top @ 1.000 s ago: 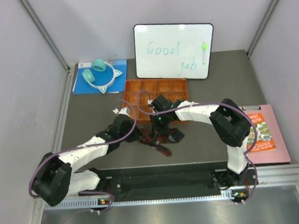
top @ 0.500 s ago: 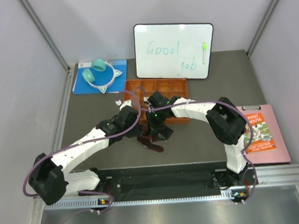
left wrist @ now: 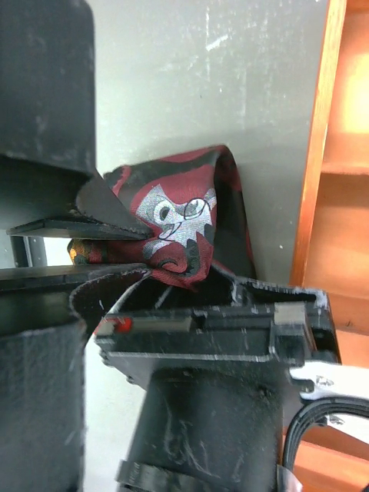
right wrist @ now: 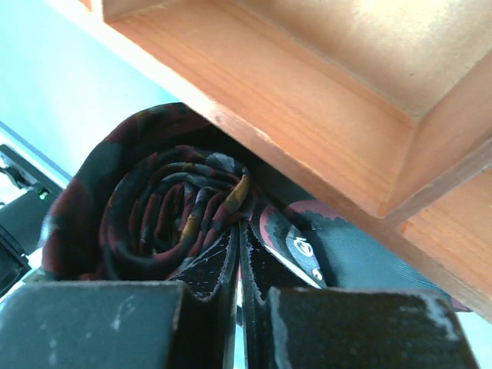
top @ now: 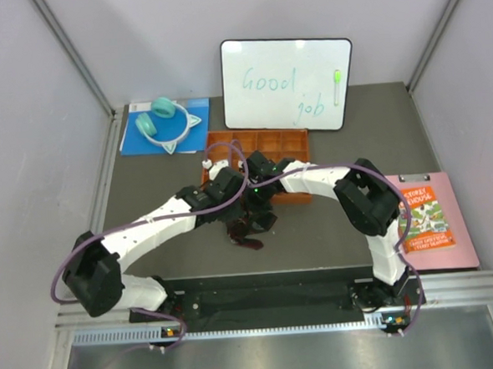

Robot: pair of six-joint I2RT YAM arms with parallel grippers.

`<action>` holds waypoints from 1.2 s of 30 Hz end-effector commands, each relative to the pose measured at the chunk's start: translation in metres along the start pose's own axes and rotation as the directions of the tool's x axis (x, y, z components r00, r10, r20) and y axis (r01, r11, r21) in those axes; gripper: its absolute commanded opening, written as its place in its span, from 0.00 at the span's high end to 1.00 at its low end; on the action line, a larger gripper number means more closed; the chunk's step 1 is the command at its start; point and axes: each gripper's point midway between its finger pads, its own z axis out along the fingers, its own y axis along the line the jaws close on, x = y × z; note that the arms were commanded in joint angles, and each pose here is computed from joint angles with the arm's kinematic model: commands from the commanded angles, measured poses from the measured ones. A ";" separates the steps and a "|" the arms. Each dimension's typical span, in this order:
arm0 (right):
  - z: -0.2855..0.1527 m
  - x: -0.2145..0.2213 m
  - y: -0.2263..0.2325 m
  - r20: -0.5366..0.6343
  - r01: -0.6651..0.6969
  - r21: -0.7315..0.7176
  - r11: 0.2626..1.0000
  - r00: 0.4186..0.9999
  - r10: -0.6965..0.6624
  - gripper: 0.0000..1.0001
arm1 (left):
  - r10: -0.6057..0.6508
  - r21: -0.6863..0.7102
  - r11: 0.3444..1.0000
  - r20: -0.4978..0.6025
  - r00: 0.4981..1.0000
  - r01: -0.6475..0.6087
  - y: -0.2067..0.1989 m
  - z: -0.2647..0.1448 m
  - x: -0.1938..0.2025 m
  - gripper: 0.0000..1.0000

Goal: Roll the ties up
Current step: Roll the tie at the center of the board.

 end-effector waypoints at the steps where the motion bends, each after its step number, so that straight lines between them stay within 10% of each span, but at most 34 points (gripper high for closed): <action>1: 0.001 -0.010 0.017 0.030 0.042 -0.047 0.998 0.999 -0.041 0.99 | 0.036 0.028 0.999 0.009 0.999 -0.036 -0.029 0.006 0.000 0.98; 27: -0.075 -0.010 -0.067 0.073 -0.021 0.157 0.987 0.997 0.009 0.94 | 0.141 -0.106 0.984 -0.047 0.989 -0.145 -0.064 0.054 0.047 0.97; 32: -0.090 -0.012 -0.091 0.103 -0.069 0.156 0.985 0.993 0.053 0.93 | 0.143 -0.126 0.981 -0.043 0.989 -0.148 -0.066 0.060 0.052 0.88; 36: -0.099 -0.016 -0.106 0.120 -0.098 0.136 0.986 0.989 0.082 0.93 | 0.144 -0.125 0.981 -0.036 0.989 -0.147 -0.069 0.061 0.049 0.56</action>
